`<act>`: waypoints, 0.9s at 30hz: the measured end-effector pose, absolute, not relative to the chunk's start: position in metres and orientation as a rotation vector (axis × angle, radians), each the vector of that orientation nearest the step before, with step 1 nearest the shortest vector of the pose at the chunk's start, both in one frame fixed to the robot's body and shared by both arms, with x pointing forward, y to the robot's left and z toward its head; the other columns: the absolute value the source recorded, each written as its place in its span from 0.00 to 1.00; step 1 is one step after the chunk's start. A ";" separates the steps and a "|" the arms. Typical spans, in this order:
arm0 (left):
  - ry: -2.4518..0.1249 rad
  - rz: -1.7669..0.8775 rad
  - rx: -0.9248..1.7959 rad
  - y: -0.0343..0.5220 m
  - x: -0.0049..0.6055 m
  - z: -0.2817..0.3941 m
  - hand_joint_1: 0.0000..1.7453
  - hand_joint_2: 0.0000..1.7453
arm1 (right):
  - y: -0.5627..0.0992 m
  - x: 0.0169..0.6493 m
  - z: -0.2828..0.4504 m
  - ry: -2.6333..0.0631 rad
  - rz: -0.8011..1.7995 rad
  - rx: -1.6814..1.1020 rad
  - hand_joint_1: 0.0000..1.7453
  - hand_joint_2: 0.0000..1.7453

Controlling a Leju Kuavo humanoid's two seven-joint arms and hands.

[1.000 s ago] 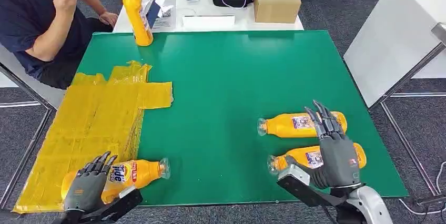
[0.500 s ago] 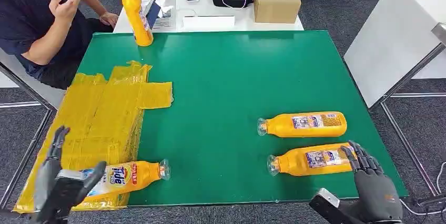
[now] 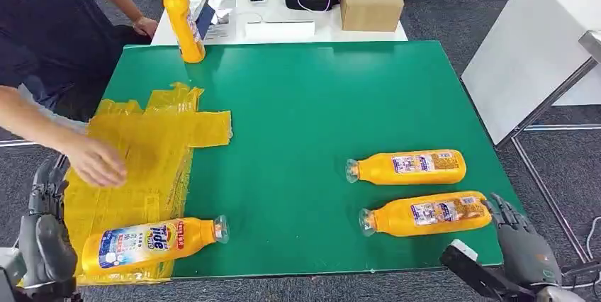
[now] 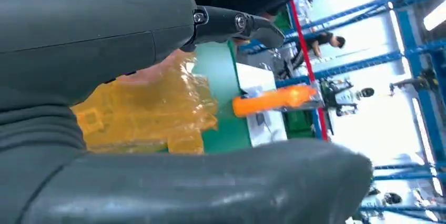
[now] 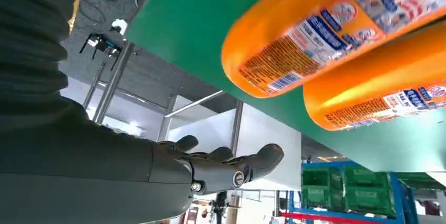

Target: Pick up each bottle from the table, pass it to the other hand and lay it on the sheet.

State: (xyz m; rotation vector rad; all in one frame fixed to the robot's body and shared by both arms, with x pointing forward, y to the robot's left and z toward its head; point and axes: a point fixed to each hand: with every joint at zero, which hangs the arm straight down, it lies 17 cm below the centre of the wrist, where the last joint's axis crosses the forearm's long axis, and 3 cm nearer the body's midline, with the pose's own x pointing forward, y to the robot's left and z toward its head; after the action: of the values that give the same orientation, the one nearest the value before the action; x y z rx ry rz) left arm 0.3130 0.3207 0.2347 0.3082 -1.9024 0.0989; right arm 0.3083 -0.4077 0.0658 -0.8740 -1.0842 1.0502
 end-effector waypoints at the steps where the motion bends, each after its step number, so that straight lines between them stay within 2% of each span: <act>1: -1.907 0.100 0.304 0.319 0.313 0.236 0.00 0.00 | -0.407 0.313 0.064 -1.085 1.050 -0.871 0.00 1.00; 10: -1.943 0.087 0.271 0.307 0.316 0.247 0.00 0.00 | -0.387 0.342 0.052 -1.102 1.083 -0.833 0.00 1.00; 21: -1.951 0.079 0.267 0.304 0.316 0.249 0.00 0.00 | -0.381 0.344 0.045 -1.095 1.099 -0.815 0.00 1.00; 22: -1.952 0.082 0.271 0.305 0.316 0.249 0.00 1.00 | -0.379 0.345 0.042 -1.090 1.111 -0.805 0.00 1.00; 27: -1.977 0.105 0.259 0.307 0.317 0.256 0.00 1.00 | -0.372 0.341 0.020 -1.037 1.187 -0.735 0.00 1.00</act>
State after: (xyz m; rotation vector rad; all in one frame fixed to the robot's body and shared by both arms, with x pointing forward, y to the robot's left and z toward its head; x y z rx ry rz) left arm 0.3175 0.3069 0.2558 0.2594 -1.9766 0.1048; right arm 0.3409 -0.3723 0.0203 -0.7353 -1.0371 1.1873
